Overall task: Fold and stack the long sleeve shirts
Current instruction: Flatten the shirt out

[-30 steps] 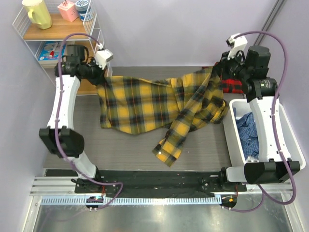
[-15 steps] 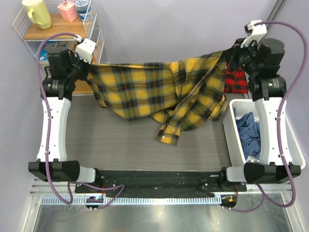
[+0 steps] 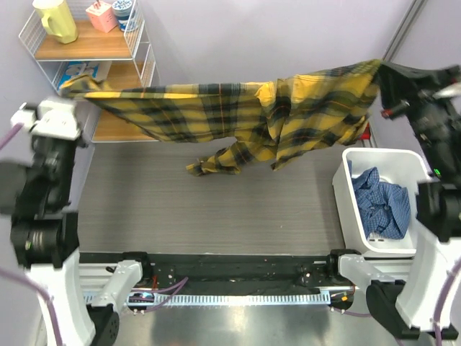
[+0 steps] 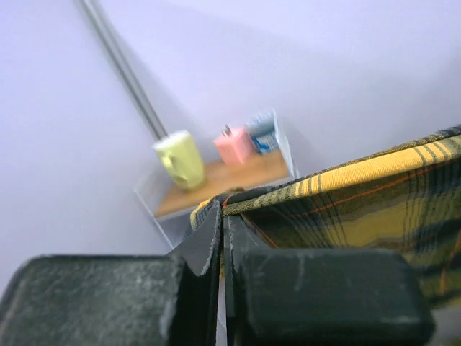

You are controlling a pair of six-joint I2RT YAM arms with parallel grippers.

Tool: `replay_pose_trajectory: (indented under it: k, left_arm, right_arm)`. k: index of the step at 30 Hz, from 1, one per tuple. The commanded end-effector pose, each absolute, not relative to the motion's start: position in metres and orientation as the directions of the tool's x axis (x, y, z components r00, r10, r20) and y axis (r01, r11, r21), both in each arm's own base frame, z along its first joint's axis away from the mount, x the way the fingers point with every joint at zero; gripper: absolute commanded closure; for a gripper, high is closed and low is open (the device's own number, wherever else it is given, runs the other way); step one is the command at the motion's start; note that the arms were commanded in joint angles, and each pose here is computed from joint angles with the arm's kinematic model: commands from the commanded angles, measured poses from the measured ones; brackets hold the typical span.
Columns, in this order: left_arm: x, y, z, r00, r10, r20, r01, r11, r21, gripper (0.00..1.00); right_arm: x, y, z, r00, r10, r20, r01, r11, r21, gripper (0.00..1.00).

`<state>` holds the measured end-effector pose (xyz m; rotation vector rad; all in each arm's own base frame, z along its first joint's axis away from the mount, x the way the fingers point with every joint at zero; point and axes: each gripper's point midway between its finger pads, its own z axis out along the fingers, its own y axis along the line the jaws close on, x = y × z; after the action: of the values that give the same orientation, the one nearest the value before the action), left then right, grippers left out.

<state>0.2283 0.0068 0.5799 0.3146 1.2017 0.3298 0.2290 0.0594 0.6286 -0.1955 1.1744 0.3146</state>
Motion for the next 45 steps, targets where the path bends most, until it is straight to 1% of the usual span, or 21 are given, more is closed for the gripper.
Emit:
replay_pose_trajectory:
  k: [1,6,15,19,22,23,24,25,26,27,29,30,31,34,38,39,41,42,43,44,45]
  left_arm:
    - [0.176,0.032,0.630,0.437,0.446,-0.781,-0.292,0.891,0.346,1.00]
    - [0.142,0.038,0.678,0.529,0.449,-0.720,-0.367,0.886,0.283,1.00]
    - [0.092,0.036,0.779,0.733,0.434,-0.524,-0.420,0.895,0.153,1.00]
    - [0.094,0.030,0.796,0.761,0.432,-0.484,-0.406,0.899,0.164,1.00]
    - [0.130,0.028,0.776,0.713,0.443,-0.544,-0.387,0.895,0.222,1.00]
    - [0.136,0.026,0.766,0.698,0.445,-0.562,-0.377,0.895,0.240,1.00]
    - [0.172,0.025,0.739,0.644,0.445,-0.622,-0.345,0.895,0.282,1.00]
    - [0.189,0.019,0.722,0.620,0.454,-0.640,-0.310,0.891,0.332,1.00]
    - [0.196,0.015,0.708,0.601,0.463,-0.652,-0.288,0.886,0.364,1.00]
    - [0.237,0.013,0.663,0.518,0.473,-0.713,-0.232,0.880,0.415,1.00]
    - [0.261,0.009,0.625,0.464,0.495,-0.735,-0.182,0.865,0.468,1.00]
    - [0.297,0.006,0.567,0.366,0.506,-0.781,-0.103,0.856,0.506,1.00]
    - [0.306,-0.001,0.547,0.360,0.524,-0.772,-0.058,0.838,0.542,1.00]
    - [0.350,-0.013,0.433,0.213,0.547,-0.809,0.131,0.805,0.579,1.00]
    - [0.400,-0.016,0.316,0.041,0.581,-0.813,0.293,0.771,0.565,0.99]
    - [0.422,-0.016,0.276,-0.034,0.583,-0.811,0.348,0.768,0.538,0.96]
    - [0.449,-0.009,0.257,-0.103,0.587,-0.803,0.343,0.779,0.525,0.92]
    - [0.459,0.006,0.247,-0.189,0.578,-0.794,0.291,0.805,0.517,0.88]
    - [0.474,0.015,0.215,-0.289,0.574,-0.766,0.296,0.815,0.498,0.77]
    - [0.490,0.023,0.246,-0.285,0.563,-0.776,0.234,0.825,0.514,0.69]
    - [0.485,0.036,0.233,-0.397,0.535,-0.746,0.209,0.844,0.494,0.60]
  right_arm:
    - [0.148,0.047,0.695,0.572,0.141,-0.808,-0.271,0.962,-0.024,0.99]
    - [0.084,0.041,0.758,0.747,0.158,-0.645,-0.234,0.972,-0.032,0.99]
    - [0.041,0.027,0.834,0.920,0.226,-0.320,-0.235,0.972,0.010,0.99]
    - [0.050,0.027,0.839,0.925,0.231,-0.300,-0.243,0.970,-0.001,0.99]
    - [0.094,0.028,0.819,0.886,0.220,-0.409,-0.241,0.971,0.000,0.99]
    - [0.137,0.025,0.796,0.839,0.215,-0.500,-0.238,0.971,0.018,0.99]
    - [0.150,0.026,0.784,0.821,0.189,-0.539,-0.223,0.975,0.002,0.99]
    - [0.193,0.028,0.752,0.752,0.179,-0.634,-0.234,0.972,-0.003,0.99]
    - [0.212,0.028,0.734,0.718,0.165,-0.676,-0.231,0.973,-0.008,0.99]
    - [0.223,0.029,0.723,0.708,0.136,-0.693,-0.222,0.974,-0.036,0.99]
    - [0.274,0.033,0.664,0.586,0.121,-0.801,-0.258,0.965,-0.043,0.99]
    - [0.290,0.034,0.642,0.544,0.103,-0.833,-0.264,0.963,-0.054,0.99]
    - [0.315,0.037,0.598,0.453,0.096,-0.886,-0.294,0.955,-0.046,0.99]
    - [0.365,0.034,0.505,0.258,0.066,-0.964,-0.304,0.952,-0.016,0.99]
    - [0.419,0.033,0.404,0.058,0.058,-0.997,-0.313,0.949,0.036,0.96]
    - [0.432,0.037,0.382,0.017,0.047,-0.999,-0.307,0.951,0.040,0.80]
    - [0.467,0.034,0.336,-0.084,0.001,-0.996,-0.278,0.960,0.024,0.80]
    - [0.477,0.033,0.324,-0.116,-0.024,-0.993,-0.252,0.968,0.006,0.67]
    - [0.489,0.030,0.343,-0.092,-0.041,-0.995,-0.236,0.972,-0.018,0.59]
    - [0.491,0.027,0.322,-0.195,-0.041,-0.980,-0.225,0.974,0.004,0.50]
    - [0.498,0.027,0.310,-0.248,-0.048,-0.968,-0.228,0.974,0.010,0.35]
